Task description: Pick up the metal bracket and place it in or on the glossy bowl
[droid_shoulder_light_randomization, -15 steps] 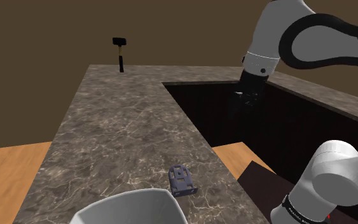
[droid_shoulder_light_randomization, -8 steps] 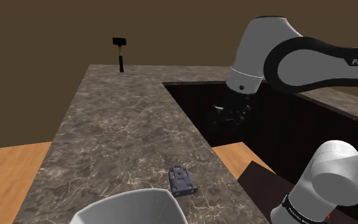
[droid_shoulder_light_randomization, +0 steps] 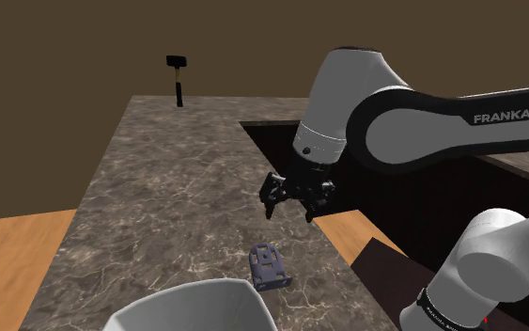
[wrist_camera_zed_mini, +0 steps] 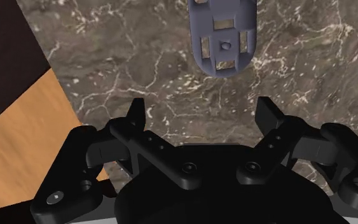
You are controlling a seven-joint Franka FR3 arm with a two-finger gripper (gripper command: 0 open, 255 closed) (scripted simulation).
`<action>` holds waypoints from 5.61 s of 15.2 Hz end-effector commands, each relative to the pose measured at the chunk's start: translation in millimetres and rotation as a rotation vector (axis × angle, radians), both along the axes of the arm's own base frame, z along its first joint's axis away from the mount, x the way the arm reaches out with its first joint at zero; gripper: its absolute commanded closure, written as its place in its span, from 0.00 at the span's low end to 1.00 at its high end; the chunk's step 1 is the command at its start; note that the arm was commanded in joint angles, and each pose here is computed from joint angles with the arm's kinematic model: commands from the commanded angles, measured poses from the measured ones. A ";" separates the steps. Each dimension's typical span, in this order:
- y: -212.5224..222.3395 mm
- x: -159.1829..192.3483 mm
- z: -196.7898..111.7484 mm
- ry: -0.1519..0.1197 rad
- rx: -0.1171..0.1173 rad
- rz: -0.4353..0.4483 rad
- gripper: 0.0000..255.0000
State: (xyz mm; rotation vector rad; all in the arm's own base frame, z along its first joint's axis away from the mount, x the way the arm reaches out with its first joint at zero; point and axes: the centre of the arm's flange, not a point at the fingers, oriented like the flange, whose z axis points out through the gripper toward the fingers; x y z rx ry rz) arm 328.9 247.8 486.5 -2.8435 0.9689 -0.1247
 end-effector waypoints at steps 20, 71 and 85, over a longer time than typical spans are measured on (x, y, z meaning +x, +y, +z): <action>35.7 19.0 -53.2 -0.007 0.038 -0.105 1.00; 101.2 -76.8 -36.2 -0.024 0.265 -1.255 1.00; 101.2 -76.8 37.8 -0.024 0.265 -1.255 1.00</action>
